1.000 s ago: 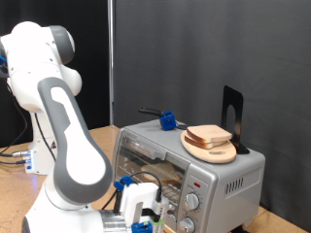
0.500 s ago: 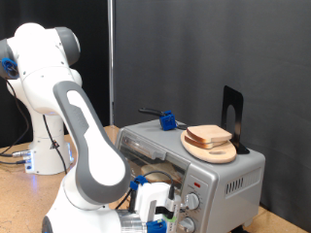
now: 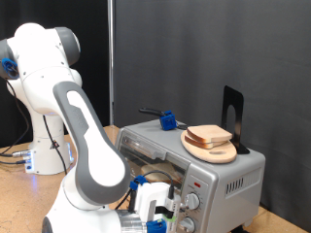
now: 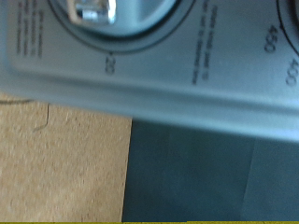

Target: Make a piece of toast with the oven

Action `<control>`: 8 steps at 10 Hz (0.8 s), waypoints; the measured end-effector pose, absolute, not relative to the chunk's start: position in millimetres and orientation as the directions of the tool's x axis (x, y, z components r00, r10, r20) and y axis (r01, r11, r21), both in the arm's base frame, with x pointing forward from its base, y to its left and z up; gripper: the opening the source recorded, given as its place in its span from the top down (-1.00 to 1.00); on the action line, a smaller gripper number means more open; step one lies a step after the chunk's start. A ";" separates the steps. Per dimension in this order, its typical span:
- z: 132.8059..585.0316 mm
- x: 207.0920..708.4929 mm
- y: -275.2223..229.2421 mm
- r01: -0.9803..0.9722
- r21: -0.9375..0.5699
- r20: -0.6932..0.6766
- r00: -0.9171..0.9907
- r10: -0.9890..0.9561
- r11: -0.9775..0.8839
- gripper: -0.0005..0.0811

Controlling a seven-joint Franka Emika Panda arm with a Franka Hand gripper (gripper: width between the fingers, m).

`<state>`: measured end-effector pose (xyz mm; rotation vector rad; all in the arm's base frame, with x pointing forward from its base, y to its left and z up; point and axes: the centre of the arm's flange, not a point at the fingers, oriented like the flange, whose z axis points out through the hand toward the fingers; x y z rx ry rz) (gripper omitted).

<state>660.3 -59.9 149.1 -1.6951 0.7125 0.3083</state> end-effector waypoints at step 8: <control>136.7 669.1 -52.0 -0.599 -0.794 -0.571 0.793 -0.213 -0.101 -0.68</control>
